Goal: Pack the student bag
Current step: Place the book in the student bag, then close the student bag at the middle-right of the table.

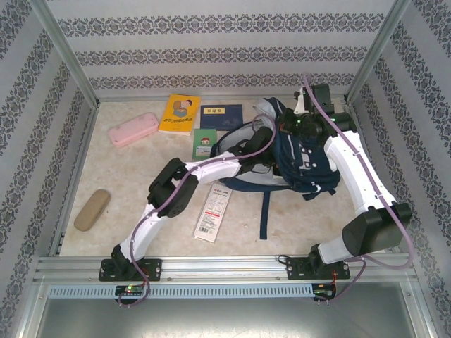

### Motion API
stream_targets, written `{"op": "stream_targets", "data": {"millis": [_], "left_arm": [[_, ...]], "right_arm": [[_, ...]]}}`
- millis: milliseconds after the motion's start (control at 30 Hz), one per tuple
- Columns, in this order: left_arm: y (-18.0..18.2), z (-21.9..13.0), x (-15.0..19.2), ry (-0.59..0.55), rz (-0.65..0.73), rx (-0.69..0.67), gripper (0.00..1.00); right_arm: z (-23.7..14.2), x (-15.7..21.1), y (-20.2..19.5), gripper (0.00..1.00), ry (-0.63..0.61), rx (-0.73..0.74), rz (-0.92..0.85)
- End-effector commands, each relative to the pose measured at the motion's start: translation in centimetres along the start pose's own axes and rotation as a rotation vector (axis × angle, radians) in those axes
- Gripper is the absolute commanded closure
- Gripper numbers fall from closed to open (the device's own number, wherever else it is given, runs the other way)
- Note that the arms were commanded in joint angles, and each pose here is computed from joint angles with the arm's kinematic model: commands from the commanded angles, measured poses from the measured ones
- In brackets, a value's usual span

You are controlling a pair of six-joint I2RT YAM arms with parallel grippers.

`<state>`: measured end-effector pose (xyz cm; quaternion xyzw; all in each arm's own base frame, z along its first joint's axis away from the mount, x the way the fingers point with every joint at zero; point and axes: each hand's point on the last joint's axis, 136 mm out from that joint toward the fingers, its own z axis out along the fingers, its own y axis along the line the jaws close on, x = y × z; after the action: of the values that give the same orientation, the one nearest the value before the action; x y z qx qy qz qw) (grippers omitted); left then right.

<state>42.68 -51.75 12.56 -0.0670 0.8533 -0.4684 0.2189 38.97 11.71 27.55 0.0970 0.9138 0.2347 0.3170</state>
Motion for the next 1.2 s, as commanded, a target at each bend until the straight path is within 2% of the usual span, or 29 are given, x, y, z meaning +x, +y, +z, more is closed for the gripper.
{"op": "stream_targets", "data": {"millis": [0, 133, 233, 467, 733, 833, 1000, 1167], "left_arm": [[2.7, 1.3, 3.3, 0.076, 0.064, -0.175, 0.67], [2.6, -0.7, 2.7, 0.06, 0.117, -0.22, 0.32], [1.7, -3.1, 1.5, 0.014, 0.165, -0.237, 0.17], [1.5, -8.4, 0.0, 0.001, 0.208, -0.27, 0.17], [4.3, -17.6, -1.2, -0.054, 0.296, -0.403, 0.17], [6.4, -20.9, -0.8, -0.033, 0.345, -0.475, 0.17], [11.7, -25.9, 0.3, -0.007, 0.394, -0.668, 0.19], [16.2, -28.2, 2.5, 0.092, 0.419, -0.806, 0.19]], "right_arm": [[-2.4, -1.3, 3.9, 1.0, -0.077, -0.15, -0.033], [-2.5, -1.2, 3.4, 1.0, -0.085, -0.135, -0.04], [-2.0, -0.7, 2.9, 1.0, -0.075, -0.132, -0.039], [-0.6, 0.4, 2.3, 1.0, -0.046, -0.14, -0.026], [3.4, 4.2, 1.1, 1.0, 0.069, -0.094, -0.063], [4.9, 5.6, 1.0, 1.0, 0.1, -0.074, -0.087], [6.8, 6.6, 1.3, 1.0, 0.124, -0.095, -0.079], [8.3, 7.5, 2.2, 1.0, 0.153, -0.117, -0.096]]}}
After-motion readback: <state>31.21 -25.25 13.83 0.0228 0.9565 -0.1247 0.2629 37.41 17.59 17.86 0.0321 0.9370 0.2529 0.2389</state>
